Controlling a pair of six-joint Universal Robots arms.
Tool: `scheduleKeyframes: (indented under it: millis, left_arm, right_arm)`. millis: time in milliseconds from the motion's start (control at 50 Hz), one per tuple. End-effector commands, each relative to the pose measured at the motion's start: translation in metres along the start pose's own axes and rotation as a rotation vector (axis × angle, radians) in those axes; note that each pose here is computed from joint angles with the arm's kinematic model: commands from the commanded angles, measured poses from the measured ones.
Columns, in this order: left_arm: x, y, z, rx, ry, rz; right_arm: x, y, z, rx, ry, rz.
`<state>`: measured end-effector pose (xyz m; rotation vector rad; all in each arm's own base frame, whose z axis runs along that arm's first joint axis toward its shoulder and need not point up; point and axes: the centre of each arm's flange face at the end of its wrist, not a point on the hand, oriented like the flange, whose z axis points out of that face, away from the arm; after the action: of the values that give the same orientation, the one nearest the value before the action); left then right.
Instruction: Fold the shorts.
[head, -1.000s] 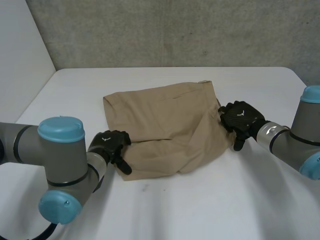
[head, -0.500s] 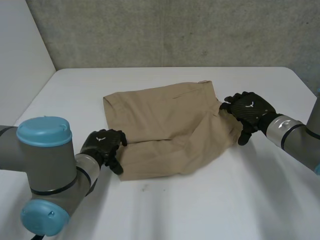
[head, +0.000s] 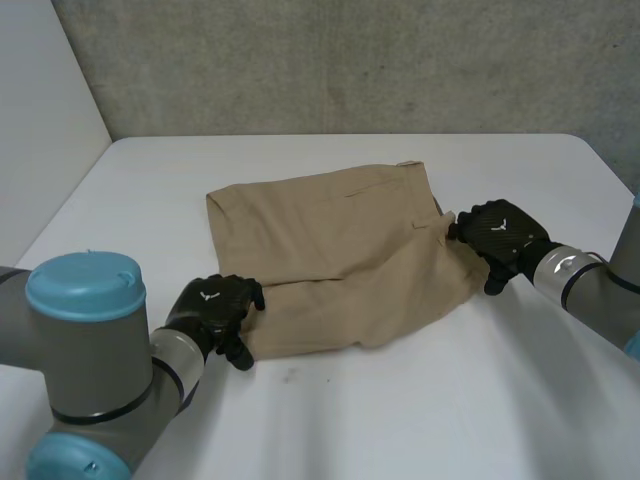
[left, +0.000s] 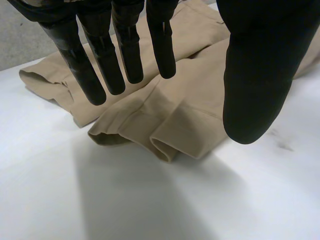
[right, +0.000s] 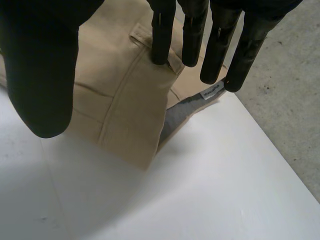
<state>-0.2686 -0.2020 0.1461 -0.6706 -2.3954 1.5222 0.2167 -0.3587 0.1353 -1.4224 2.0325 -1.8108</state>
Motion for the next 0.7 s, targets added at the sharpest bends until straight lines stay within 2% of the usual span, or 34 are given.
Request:
scheduleKeyframes:
  millis: [20, 300, 480, 700]
  left_arm:
    - [0.003, 0.005, -0.009, -0.013, 0.012, 0.005]
    - [0.015, 0.015, -0.013, -0.031, 0.047, 0.022]
    - [0.013, 0.018, 0.015, -0.015, 0.02, 0.021]
    - [0.003, 0.013, 0.032, 0.0, -0.041, 0.018]
  right_arm:
    - [0.0, 0.006, 0.011, 0.004, 0.01, -0.02]
    - [0.009, -0.002, 0.006, -0.007, 0.057, 0.036]
    - [0.002, -0.002, -0.008, -0.033, 0.036, 0.097]
    - [0.002, 0.0, -0.006, -0.022, 0.027, 0.083]
